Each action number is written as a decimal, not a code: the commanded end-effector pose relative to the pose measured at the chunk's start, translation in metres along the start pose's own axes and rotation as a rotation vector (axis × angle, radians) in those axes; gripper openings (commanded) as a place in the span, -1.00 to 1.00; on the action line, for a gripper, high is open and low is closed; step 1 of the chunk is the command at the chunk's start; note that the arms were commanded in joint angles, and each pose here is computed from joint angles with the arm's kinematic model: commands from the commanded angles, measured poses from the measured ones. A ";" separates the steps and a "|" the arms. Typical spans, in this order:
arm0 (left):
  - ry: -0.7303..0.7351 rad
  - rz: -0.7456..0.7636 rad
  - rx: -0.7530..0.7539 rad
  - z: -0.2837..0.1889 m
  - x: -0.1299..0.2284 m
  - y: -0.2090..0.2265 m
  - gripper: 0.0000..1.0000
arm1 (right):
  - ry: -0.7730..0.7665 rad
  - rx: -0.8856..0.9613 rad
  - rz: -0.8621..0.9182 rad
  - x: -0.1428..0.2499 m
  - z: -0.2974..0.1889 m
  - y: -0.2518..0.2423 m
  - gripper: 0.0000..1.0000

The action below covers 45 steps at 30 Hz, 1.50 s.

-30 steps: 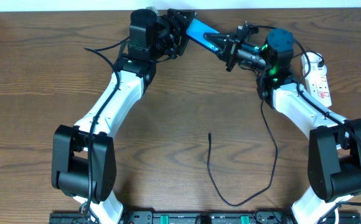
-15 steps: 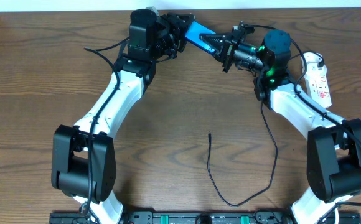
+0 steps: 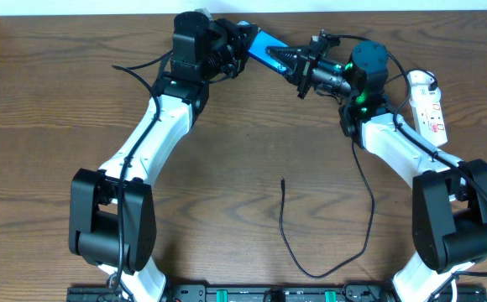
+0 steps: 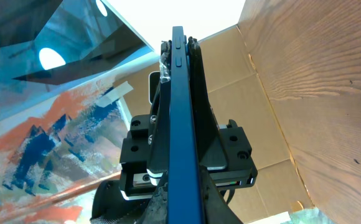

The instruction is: Plug charger to phone and switch on socket

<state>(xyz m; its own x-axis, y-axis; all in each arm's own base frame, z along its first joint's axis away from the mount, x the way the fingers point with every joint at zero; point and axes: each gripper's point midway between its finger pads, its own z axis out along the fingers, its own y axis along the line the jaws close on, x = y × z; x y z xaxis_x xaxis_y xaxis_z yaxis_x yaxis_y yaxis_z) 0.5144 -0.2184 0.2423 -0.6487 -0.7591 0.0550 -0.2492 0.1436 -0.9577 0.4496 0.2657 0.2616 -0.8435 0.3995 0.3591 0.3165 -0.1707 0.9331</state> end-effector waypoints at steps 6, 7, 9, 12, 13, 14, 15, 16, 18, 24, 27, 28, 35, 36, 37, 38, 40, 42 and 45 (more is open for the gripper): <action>-0.028 0.035 0.017 -0.004 -0.003 -0.010 -0.85 | 0.075 -0.004 -0.041 0.024 0.008 0.007 -0.94; -0.028 0.035 0.017 -0.004 -0.003 -0.010 -0.85 | 0.075 -0.004 -0.046 0.024 0.008 0.007 -0.80; -0.028 0.035 0.017 -0.004 -0.003 -0.010 -0.85 | 0.073 -0.005 -0.063 0.023 0.008 0.008 -0.38; -0.031 0.034 0.017 -0.004 -0.004 -0.010 -0.85 | 0.071 -0.007 -0.072 0.023 0.008 0.008 0.55; -0.035 0.033 0.018 -0.005 -0.007 -0.010 -0.85 | 0.070 -0.007 -0.072 0.022 0.007 0.008 0.74; -0.041 0.032 0.018 -0.006 -0.010 -0.010 -0.85 | 0.070 -0.007 -0.072 0.022 0.007 0.008 0.92; -0.049 0.029 0.018 -0.008 -0.015 -0.010 -0.85 | 0.066 -0.009 -0.083 0.021 0.007 0.008 0.99; -0.056 0.027 0.018 -0.009 -0.019 -0.009 -0.85 | 0.064 -0.009 -0.091 0.021 0.007 0.009 0.99; -0.071 0.021 0.020 -0.013 -0.029 -0.009 -0.85 | 0.059 -0.012 -0.129 0.019 0.005 0.010 0.98; -0.033 0.000 0.035 -0.030 -0.052 -0.008 -0.85 | 0.024 -0.024 -0.288 0.005 -0.004 0.015 0.99; 0.037 -0.012 0.052 -0.043 -0.059 -0.008 -0.85 | -0.014 -0.021 -0.380 -0.008 -0.012 0.017 0.99; 0.078 -0.017 0.061 -0.049 -0.060 -0.009 -0.85 | -0.035 -0.018 -0.420 -0.015 -0.016 0.017 0.98; 0.286 0.023 0.117 -0.085 -0.059 -0.011 -0.85 | -0.046 -0.011 -0.643 -0.032 -0.038 0.024 0.99; 0.317 0.069 0.133 -0.090 -0.056 -0.012 -0.85 | -0.044 -0.010 -0.670 -0.034 -0.041 0.024 0.98; 0.348 0.119 0.149 -0.094 -0.053 -0.012 -0.85 | -0.044 -0.009 -0.698 -0.036 -0.045 0.025 0.98; 0.378 0.168 0.167 -0.098 -0.050 -0.013 -0.85 | -0.044 -0.008 -0.722 -0.038 -0.049 0.026 0.98; 0.426 0.245 0.199 -0.105 -0.043 -0.013 -0.85 | -0.053 -0.007 -0.756 -0.043 -0.054 0.028 0.99; 0.464 0.314 0.228 -0.109 -0.036 -0.014 -0.85 | -0.076 -0.008 -0.778 -0.050 -0.060 0.032 0.99; 0.485 0.341 0.242 -0.110 -0.032 -0.015 -0.85 | -0.116 -0.016 -0.791 -0.060 -0.069 0.043 0.99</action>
<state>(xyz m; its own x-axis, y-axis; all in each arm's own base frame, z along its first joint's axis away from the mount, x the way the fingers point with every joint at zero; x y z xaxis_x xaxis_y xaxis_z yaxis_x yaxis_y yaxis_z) 0.4816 -0.1155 0.2685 -0.8922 -0.4475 -0.0609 -0.0022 0.1391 -0.9903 0.4784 0.1849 0.2596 -0.8127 0.4959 -0.3058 -0.2660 0.1512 0.9520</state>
